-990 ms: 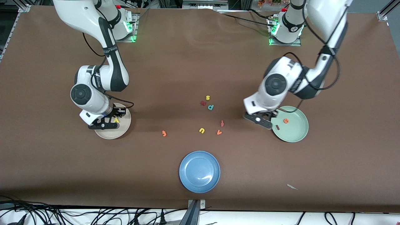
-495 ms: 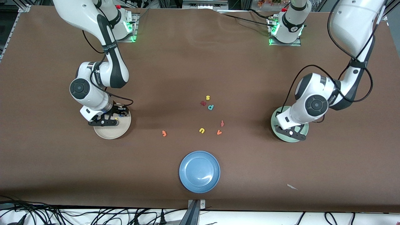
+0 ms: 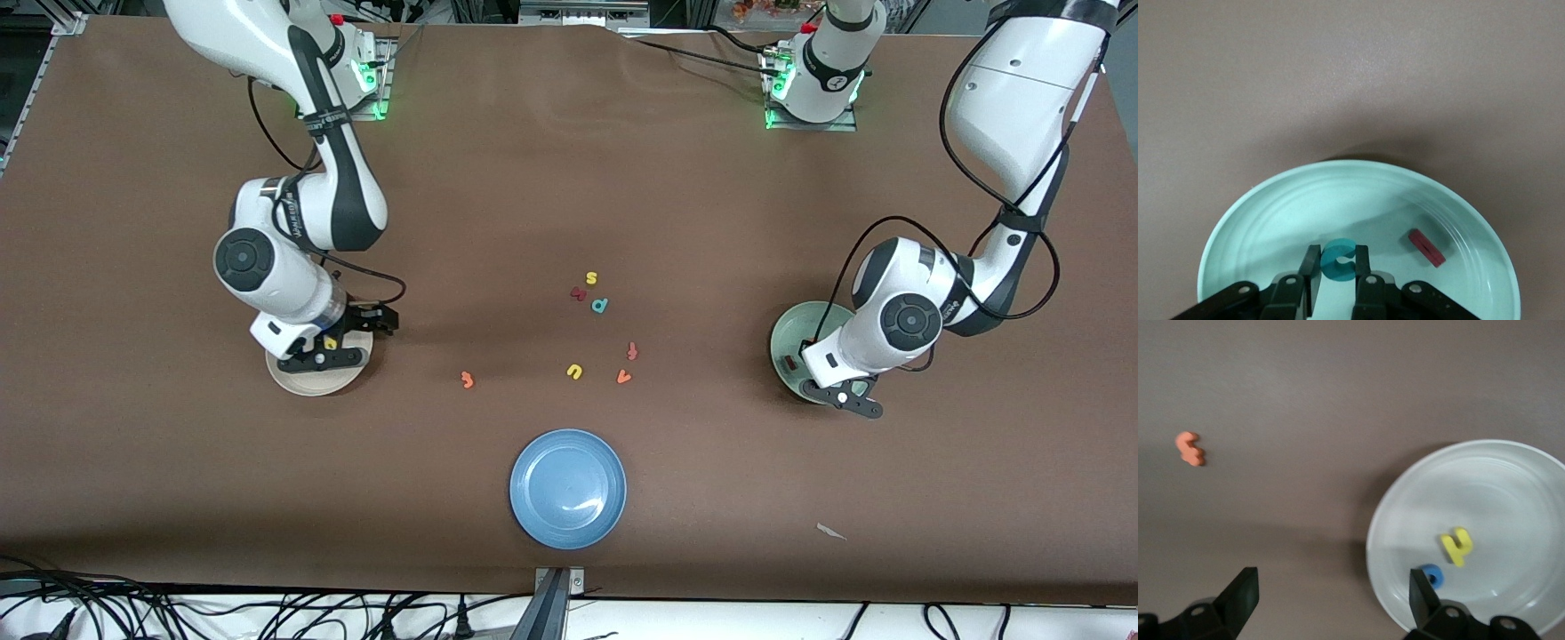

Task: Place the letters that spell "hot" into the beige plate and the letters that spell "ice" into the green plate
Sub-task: 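Drop the cyan letter on the green plate while the right gripper releases blue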

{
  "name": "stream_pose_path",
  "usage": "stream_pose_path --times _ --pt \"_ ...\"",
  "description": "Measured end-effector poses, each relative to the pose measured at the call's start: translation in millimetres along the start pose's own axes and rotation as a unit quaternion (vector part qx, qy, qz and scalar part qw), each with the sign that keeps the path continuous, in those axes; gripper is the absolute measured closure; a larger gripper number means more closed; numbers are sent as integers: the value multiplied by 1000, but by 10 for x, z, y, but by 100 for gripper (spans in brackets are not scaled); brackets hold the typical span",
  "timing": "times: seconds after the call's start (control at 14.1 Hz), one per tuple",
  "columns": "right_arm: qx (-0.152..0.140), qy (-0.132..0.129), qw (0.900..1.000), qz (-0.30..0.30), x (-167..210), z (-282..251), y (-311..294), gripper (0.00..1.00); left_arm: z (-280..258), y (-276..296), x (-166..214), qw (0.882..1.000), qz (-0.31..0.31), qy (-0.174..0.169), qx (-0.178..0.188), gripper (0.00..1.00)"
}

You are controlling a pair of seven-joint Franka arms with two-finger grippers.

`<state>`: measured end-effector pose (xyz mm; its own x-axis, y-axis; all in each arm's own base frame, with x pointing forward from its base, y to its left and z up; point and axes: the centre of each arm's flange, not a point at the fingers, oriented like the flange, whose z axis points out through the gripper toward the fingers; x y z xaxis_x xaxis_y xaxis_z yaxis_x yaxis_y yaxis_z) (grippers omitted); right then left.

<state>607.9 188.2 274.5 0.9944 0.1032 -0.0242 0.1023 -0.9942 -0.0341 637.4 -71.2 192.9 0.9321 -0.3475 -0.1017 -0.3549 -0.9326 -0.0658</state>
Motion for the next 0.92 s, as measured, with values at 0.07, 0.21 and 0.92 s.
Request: stream_pose_path --times 0.07,0.21,0.92 --pt "4 3 1000 -1 43 10 -104 0 3 -21 9 1000 -1 1 0 62" --pt "9 8 1000 -7 120 44 -331 0 -42 -60 36 1000 -4 7 0 44" --pt "6 10 999 -41 366 521 -1066 0 -1153 166 194 1000 11 7 24 0"
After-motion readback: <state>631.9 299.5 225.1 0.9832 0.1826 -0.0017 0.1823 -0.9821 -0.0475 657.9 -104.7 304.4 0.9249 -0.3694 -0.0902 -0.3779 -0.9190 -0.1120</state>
